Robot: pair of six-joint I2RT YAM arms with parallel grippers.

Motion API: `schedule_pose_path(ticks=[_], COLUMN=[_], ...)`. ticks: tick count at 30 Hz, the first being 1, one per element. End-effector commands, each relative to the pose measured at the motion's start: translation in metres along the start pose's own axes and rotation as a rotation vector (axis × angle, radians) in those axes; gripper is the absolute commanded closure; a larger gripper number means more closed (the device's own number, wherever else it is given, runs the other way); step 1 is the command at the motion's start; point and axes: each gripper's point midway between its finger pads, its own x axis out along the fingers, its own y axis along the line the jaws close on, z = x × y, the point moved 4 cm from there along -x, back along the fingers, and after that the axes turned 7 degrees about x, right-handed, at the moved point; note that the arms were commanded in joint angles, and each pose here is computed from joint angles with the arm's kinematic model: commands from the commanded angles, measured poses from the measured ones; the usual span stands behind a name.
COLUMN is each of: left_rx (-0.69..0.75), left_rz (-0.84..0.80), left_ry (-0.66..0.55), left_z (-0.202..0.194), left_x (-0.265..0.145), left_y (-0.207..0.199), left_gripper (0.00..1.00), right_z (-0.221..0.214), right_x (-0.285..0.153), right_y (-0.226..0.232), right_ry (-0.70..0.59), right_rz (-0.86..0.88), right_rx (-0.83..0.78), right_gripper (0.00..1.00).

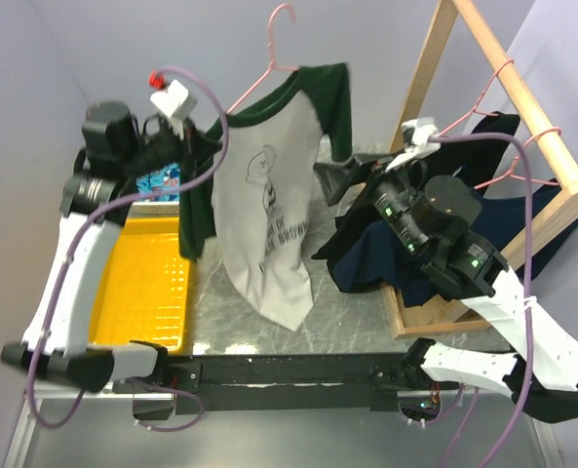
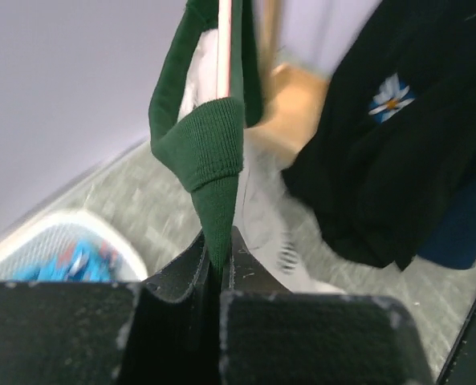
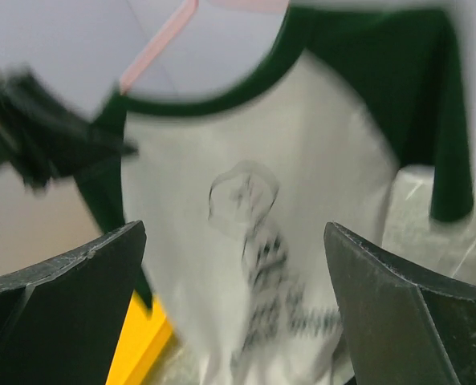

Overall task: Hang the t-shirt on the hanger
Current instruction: Place the hanger at the clothesline.

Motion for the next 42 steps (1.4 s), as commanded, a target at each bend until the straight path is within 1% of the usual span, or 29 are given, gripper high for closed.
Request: schedule_pose_path(ticks=[1,2,3,4,5,6,7,9,11,12,13,14,18,19,21,23,29,36,39,42], left_rx=[0.167,0.171,0.150,0.179,0.181,0.156,0.174,0.175,0.180,0.188,0.195,0.199,0.194,0.160,0.147,0.147,0.131,0.110,0.100,0.095], left_rz=[-0.250,-0.272,-0.291,-0.312,-0.319,-0.334,-0.360,-0.370,-0.388,-0.391,-0.408,-0.386,-0.383,-0.395,-0.383,-0.384,-0.368,-0.348,-0.365,-0.356], left_ry=[-0.242,-0.242,-0.220,-0.251,-0.256,-0.242,-0.266,-0.277,-0.294,-0.301,-0.311,-0.314,-0.355,-0.357,-0.358,-0.377,-0.372,-0.419,-0.435,-0.446], left_z=[0.080,0.083,0.076,0.093,0.095,0.089,0.098,0.102,0.106,0.108,0.111,0.114,0.121,0.122,0.118,0.120,0.109,0.111,0.111,0.107], left_x=[0.009,0.014,0.031,0.028,0.032,0.047,0.047,0.061,0.072,0.081,0.088,0.095,0.123,0.128,0.142,0.154,0.196,0.227,0.237,0.247], left_y=[-0.011,-0.009,0.000,-0.001,0.002,0.009,0.007,0.012,0.007,0.005,-0.006,-0.007,-0.011,-0.017,-0.021,-0.033,-0.060,-0.090,-0.104,-0.109], left_gripper=[0.99,0.99,0.99,0.99,0.99,0.99,0.99,0.99,0.99,0.99,0.99,0.99,0.99,0.99,0.99,0.99,0.99,0.99,0.99,0.99], right_z=[-0.026,-0.032,-0.035,-0.048,-0.055,-0.061,-0.074,-0.092,-0.101,-0.114,-0.119,-0.123,-0.142,-0.145,-0.156,-0.164,-0.168,-0.174,-0.175,-0.175], right_x=[-0.003,-0.004,-0.009,-0.010,-0.012,-0.015,-0.016,-0.020,-0.024,-0.026,-0.028,-0.031,-0.042,-0.045,-0.051,-0.056,-0.066,-0.075,-0.079,-0.082], right_y=[-0.005,-0.006,-0.005,-0.008,-0.009,-0.007,-0.010,-0.011,-0.012,-0.014,-0.012,-0.010,-0.002,0.000,0.006,0.011,0.013,0.007,0.005,0.001], right_ry=[0.049,0.064,0.072,0.099,0.114,0.127,0.159,0.200,0.221,0.248,0.258,0.269,0.306,0.313,0.338,0.361,0.353,0.354,0.346,0.342], right_rz=[-0.023,-0.028,-0.016,-0.023,-0.023,-0.016,-0.021,-0.018,-0.011,-0.013,-0.002,0.014,0.077,0.091,0.119,0.137,0.118,0.091,0.084,0.070], right_rx=[0.053,0.052,0.061,0.056,0.054,0.058,0.044,0.030,0.021,0.014,0.011,0.008,0.000,-0.001,-0.012,-0.028,-0.061,-0.068,-0.062,-0.066], right_gripper=[0.00,0.00,0.00,0.00,0.00,0.00,0.00,0.00,0.00,0.00,0.00,0.00,0.01,0.01,0.01,0.01,0.02,0.03,0.04,0.04])
